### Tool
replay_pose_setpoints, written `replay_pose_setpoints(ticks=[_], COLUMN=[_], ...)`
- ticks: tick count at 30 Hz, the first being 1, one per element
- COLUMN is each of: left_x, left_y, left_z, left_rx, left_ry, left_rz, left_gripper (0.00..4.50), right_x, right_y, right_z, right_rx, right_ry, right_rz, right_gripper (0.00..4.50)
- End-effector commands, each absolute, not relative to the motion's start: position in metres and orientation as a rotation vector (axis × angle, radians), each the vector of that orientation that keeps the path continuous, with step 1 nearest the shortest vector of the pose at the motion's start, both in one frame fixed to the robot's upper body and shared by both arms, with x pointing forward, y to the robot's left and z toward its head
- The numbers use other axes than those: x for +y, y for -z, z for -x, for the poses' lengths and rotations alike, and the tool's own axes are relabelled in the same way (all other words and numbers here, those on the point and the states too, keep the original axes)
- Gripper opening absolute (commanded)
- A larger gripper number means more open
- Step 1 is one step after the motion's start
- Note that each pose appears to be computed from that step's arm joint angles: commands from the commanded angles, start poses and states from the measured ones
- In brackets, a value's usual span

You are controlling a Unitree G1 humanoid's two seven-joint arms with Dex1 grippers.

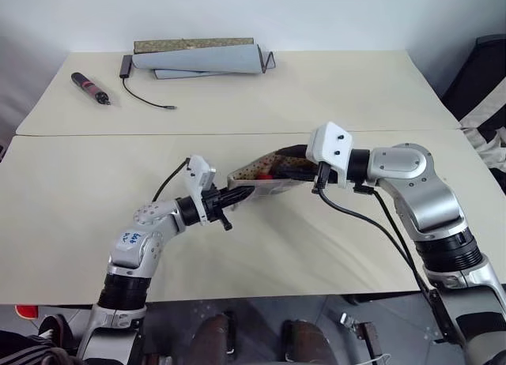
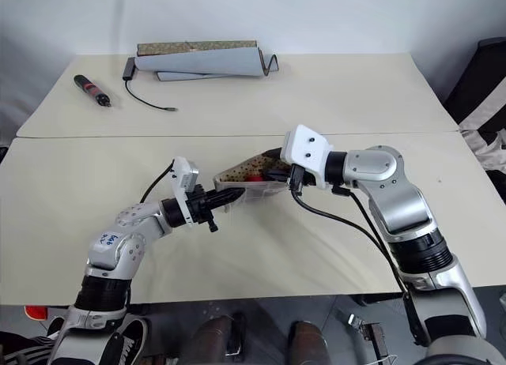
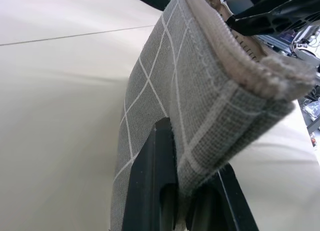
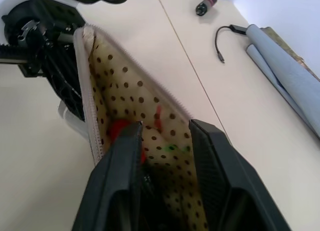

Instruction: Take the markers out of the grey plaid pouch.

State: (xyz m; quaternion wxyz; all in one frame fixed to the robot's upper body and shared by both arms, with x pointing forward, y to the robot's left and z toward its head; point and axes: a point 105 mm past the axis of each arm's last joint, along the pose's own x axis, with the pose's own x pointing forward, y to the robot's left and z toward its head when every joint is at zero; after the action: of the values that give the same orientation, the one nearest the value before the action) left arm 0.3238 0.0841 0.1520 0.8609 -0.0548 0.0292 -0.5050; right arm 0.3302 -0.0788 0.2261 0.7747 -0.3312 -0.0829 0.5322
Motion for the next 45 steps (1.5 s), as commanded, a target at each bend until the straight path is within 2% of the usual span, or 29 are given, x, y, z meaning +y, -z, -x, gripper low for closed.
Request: replay_pose_setpoints(ticks=[1, 10, 15, 18, 25, 28, 42, 45], left_x=[0.079, 0.074, 0.072, 0.071, 0.074, 0.075, 0.071, 0.072], left_y=[-0.162, -0.163, -0.161, -0.162, -0.164, -0.164, -0.165, -0.163], left_z=[-0.318, -0.316, -0.313, -0.312, -0.311, -0.309, -0.305, -0.306], left_rx=[0.023, 0.045, 0.079, 0.083, 0.088, 0.094, 0.094, 0.092], left_ry=[1.093, 1.131, 1.160, 1.170, 1.178, 1.185, 1.209, 1.192], left_rz=[0.116, 0.140, 0.169, 0.170, 0.181, 0.183, 0.206, 0.192], left_gripper=[0.00, 0.00, 0.00, 0.00, 0.00, 0.00, 0.00, 0.00], right_x=[-0.091, -0.098, -0.079, -0.069, -0.071, -0.075, -0.049, -0.046], right_y=[-0.221, -0.205, -0.211, -0.203, -0.196, -0.195, -0.184, -0.186], right_z=[-0.332, -0.344, -0.341, -0.336, -0.332, -0.334, -0.333, -0.332], right_rx=[-0.169, -0.130, -0.183, -0.188, -0.141, -0.154, -0.214, -0.226], right_ry=[-1.131, -1.136, -1.199, -1.255, -1.306, -1.298, -1.323, -1.323], right_rz=[0.918, 1.125, 1.095, 1.110, 1.153, 1.233, 1.179, 1.150], right_gripper=[1.50, 1.50, 1.50, 1.50, 1.50, 2.07, 2.07, 1.47])
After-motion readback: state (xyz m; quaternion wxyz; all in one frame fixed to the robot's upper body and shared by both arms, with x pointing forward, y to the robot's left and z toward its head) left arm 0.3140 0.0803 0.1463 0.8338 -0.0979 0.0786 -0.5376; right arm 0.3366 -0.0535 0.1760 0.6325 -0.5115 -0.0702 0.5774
